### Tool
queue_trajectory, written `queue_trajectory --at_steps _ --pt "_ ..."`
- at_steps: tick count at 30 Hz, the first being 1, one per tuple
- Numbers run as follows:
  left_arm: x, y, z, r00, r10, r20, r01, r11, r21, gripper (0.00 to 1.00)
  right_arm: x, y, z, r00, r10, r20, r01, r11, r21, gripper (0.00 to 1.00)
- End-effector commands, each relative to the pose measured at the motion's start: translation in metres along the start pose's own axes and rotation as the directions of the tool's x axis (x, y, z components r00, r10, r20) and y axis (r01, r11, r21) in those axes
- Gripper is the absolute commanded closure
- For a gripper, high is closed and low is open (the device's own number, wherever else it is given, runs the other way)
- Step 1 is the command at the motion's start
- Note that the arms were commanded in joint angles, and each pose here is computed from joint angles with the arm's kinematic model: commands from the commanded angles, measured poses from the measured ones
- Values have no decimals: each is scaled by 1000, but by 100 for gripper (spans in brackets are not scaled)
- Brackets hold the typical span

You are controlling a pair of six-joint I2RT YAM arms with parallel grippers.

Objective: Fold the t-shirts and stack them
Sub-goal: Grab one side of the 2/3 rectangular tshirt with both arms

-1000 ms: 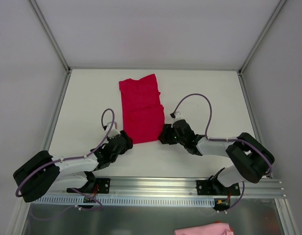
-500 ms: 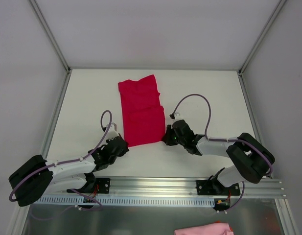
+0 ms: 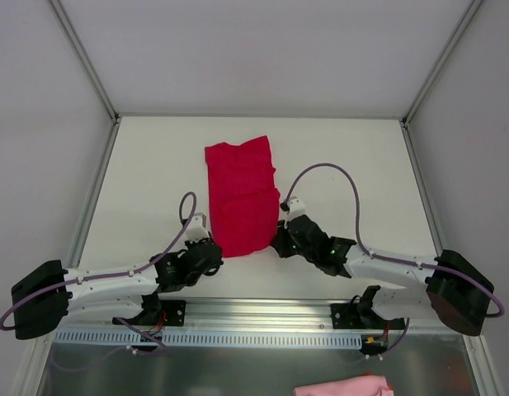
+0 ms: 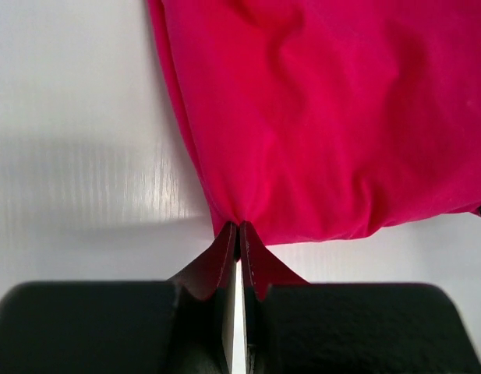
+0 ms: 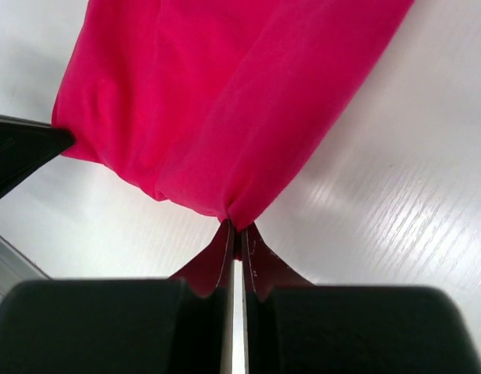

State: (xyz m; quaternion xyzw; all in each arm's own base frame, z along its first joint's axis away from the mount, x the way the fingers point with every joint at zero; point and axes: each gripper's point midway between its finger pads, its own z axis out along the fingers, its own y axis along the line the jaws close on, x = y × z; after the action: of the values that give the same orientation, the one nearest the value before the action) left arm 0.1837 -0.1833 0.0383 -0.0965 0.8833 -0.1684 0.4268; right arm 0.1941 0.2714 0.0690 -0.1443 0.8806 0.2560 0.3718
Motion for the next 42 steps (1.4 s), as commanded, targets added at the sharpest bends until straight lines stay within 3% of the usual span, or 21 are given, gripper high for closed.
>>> queue_trajectory --at_steps 1,12,21,27,42 --pt "-15 -7 -13 999 -8 53 10 999 -31 100 -3 0 -13 998 -53 31 52 997 50 99" --pt "-42 -33 -75 987 42 158 -37 999 -35 100 -15 0 -64 986 -128 110 110 981 158 99" --pt "-49 -23 -89 980 58 188 -38 993 -110 100 -20 -2 -88 982 -132 132 109 980 163 99" --pt "-64 -21 -101 970 74 231 -44 990 -132 100 -49 8 -97 968 -163 189 128 974 184 99" --pt "-99 -26 -110 934 101 342 -52 987 -150 100 -96 14 -89 952 -247 180 189 939 286 99"
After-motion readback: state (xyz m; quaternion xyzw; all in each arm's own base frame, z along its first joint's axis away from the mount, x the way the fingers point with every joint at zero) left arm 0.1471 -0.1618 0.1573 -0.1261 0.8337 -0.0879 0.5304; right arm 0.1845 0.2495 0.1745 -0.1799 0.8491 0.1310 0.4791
